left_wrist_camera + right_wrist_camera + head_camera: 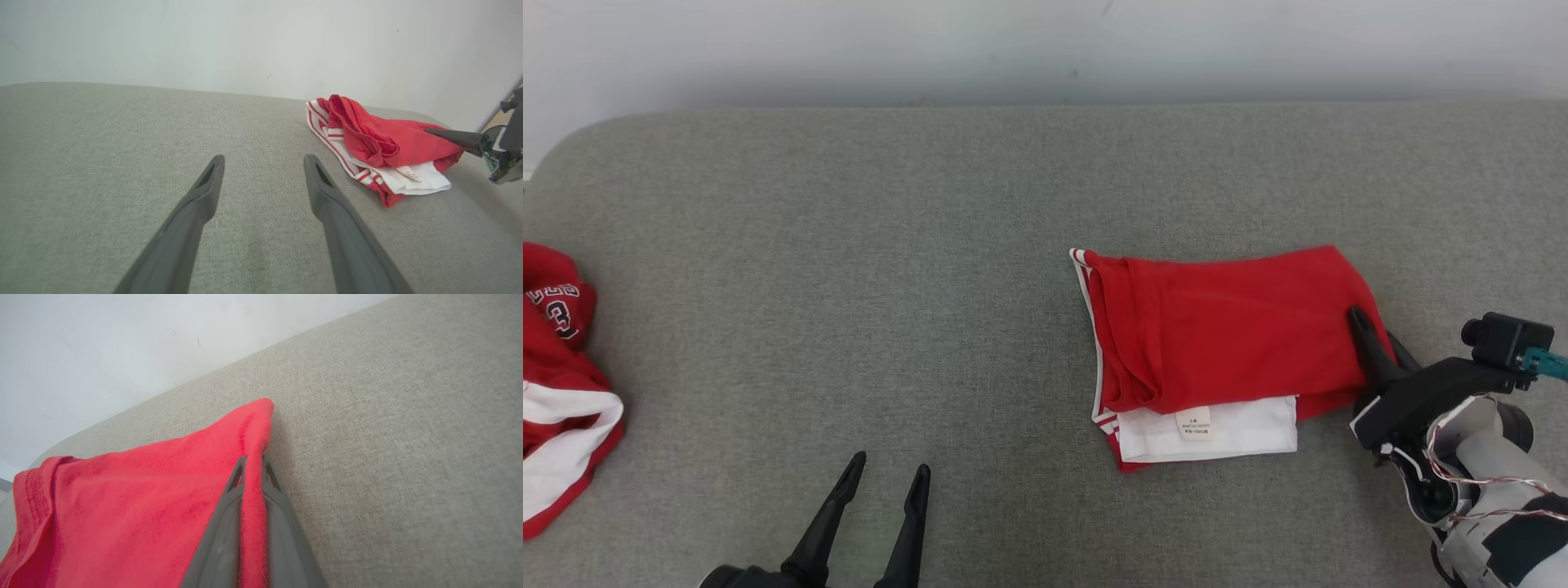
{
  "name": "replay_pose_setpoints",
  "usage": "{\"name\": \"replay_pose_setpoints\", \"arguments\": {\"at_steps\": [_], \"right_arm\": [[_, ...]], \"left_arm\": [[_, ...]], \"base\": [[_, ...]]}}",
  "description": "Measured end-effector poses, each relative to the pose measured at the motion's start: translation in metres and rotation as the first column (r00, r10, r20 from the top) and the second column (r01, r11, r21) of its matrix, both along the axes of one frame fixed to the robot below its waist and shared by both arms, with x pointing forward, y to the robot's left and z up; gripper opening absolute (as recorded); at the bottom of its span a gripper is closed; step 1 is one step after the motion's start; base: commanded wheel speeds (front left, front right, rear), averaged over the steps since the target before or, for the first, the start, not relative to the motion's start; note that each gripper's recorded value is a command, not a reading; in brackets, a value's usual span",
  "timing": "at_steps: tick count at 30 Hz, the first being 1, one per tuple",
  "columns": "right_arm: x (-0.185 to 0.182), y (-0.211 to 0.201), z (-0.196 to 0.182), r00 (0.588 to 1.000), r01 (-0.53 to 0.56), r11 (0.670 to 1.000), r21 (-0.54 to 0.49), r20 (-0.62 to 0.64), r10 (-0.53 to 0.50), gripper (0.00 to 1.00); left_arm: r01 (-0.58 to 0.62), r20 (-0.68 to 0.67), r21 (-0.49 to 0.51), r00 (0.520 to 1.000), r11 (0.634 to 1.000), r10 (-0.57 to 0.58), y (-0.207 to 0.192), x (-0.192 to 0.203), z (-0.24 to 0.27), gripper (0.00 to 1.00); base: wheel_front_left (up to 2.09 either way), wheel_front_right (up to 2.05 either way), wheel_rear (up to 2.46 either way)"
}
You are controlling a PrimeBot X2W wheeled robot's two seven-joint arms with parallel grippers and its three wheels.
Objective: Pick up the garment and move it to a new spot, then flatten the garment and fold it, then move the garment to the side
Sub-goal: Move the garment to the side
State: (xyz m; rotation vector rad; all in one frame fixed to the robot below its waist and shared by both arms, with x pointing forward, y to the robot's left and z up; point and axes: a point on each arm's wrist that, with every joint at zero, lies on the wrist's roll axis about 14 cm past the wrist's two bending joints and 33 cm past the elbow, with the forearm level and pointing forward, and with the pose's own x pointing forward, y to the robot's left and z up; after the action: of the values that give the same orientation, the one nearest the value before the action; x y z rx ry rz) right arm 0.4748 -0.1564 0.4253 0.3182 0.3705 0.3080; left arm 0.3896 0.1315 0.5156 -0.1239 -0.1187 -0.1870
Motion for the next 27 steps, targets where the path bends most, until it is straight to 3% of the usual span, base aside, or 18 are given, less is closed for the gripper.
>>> {"name": "replay_pose_setpoints", "arguments": {"at_steps": [8,12,20,27], "right_arm": [[0.035,-0.020,0.028,0.990,0.014,0.994,-0.109,0.142,0.001,0.00],[0.063,-0.050,0.057,0.967,0.101,0.986,-0.133,0.247,-0.066,0.00],[0.081,-0.095,0.066,0.936,0.228,0.962,-0.151,0.306,-0.174,0.00],[0.088,-0.146,0.070,0.903,0.341,0.918,-0.202,0.342,-0.260,0.00]], "left_arm": [[0.083,0.044,0.008,0.996,0.996,-0.084,-0.024,0.021,0.008,1.00],[0.170,0.099,0.028,0.980,0.985,-0.172,-0.050,0.039,0.018,1.00],[0.303,0.170,0.039,0.937,0.952,-0.305,-0.089,0.063,0.027,1.00],[0.422,0.205,0.035,0.884,0.906,-0.420,-0.125,0.079,0.020,1.00]], "base": [[0.00,0.00,0.00],[0.00,0.00,0.00],[0.00,0.00,0.00],[0.00,0.00,0.00]]}}
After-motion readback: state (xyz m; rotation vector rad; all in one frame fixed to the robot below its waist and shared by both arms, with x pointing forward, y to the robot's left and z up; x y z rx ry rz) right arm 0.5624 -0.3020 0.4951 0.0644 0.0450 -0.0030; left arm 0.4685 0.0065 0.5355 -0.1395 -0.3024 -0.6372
